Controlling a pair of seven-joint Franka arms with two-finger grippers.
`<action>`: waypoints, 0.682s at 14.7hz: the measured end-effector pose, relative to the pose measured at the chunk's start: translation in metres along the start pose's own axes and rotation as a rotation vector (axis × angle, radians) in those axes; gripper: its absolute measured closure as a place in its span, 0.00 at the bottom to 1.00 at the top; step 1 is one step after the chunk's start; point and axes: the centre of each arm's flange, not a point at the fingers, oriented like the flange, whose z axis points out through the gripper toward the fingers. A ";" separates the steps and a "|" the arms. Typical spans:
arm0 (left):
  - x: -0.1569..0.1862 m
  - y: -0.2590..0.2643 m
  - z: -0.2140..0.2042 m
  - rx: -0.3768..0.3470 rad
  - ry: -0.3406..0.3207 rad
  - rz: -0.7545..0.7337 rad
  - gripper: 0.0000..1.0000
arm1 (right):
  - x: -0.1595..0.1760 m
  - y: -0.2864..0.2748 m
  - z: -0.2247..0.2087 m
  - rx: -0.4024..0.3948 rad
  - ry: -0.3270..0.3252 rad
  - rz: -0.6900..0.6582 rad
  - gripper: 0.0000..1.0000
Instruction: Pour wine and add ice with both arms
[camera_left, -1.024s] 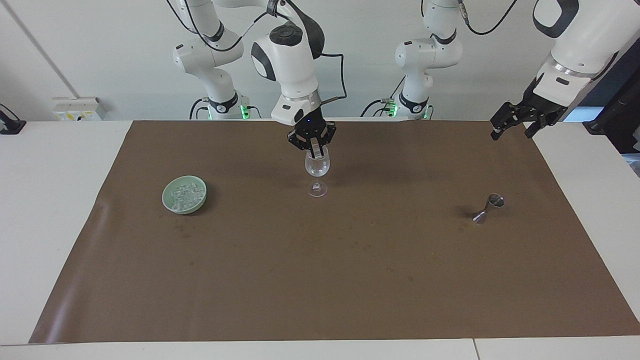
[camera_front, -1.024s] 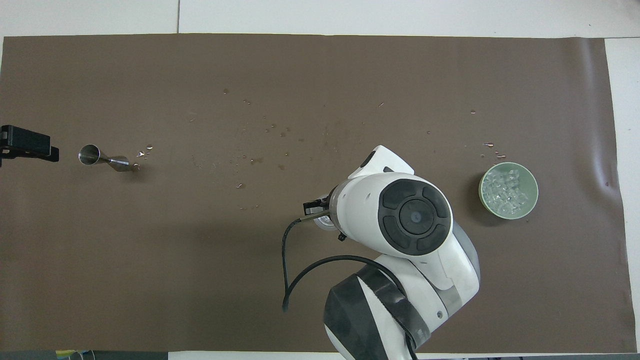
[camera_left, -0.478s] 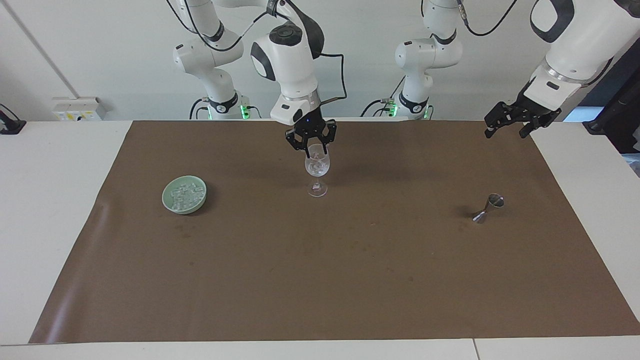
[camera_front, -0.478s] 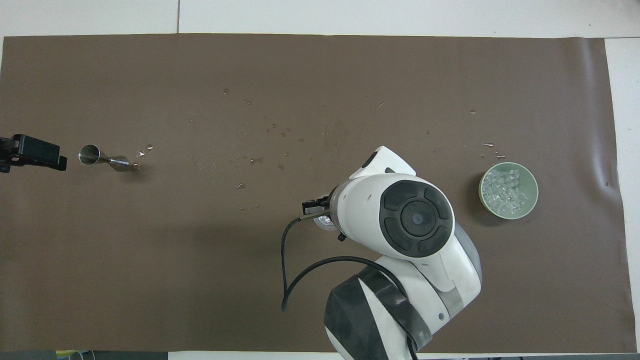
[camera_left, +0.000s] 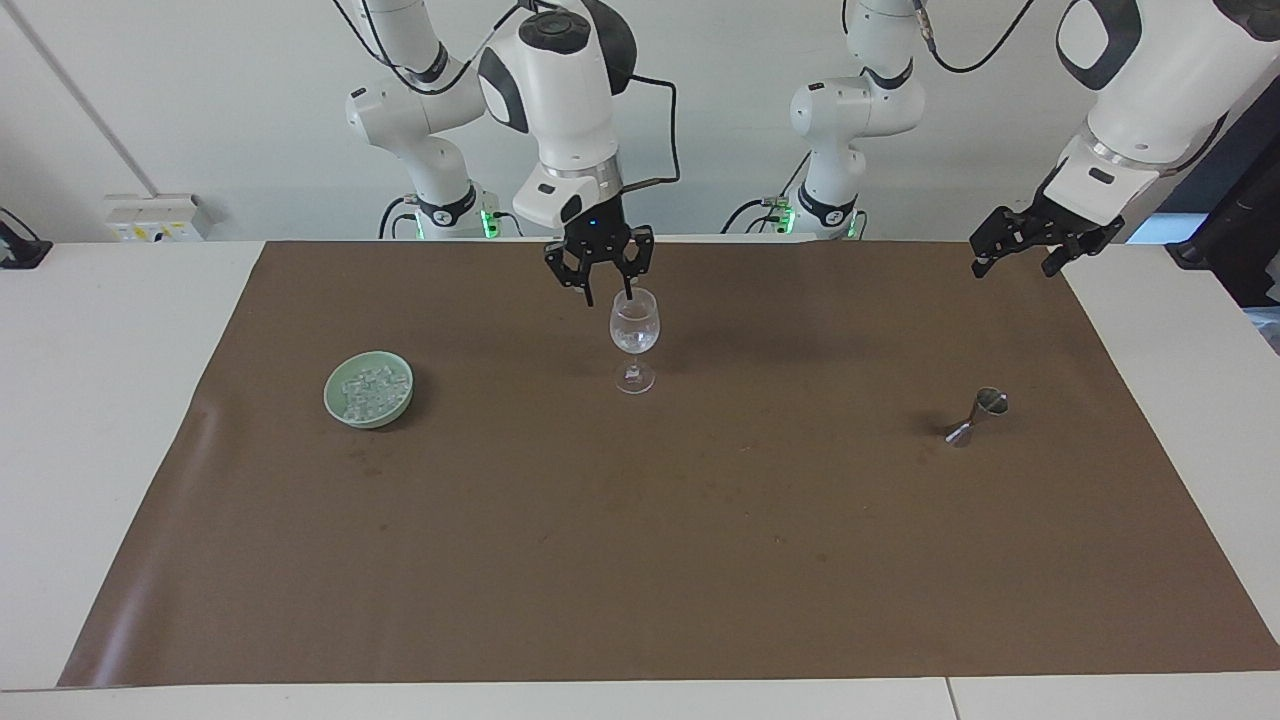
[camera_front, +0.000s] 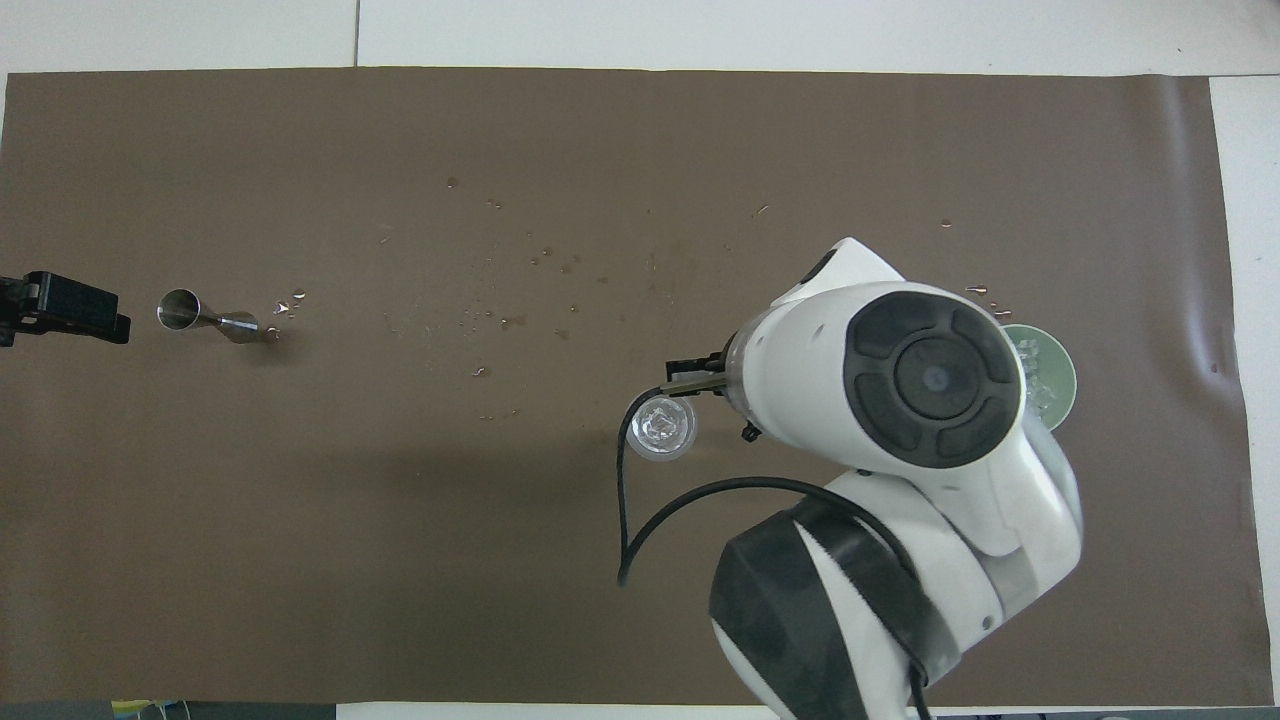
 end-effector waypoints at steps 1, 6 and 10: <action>0.000 0.000 0.000 0.000 -0.001 0.000 0.00 | 0.008 0.023 -0.001 -0.018 -0.012 0.039 0.32; 0.000 0.000 0.001 0.000 -0.002 0.000 0.00 | 0.034 0.137 -0.008 -0.077 -0.074 0.239 0.00; 0.000 0.000 0.001 0.001 -0.002 0.000 0.00 | 0.037 0.215 -0.032 -0.089 -0.078 0.234 0.00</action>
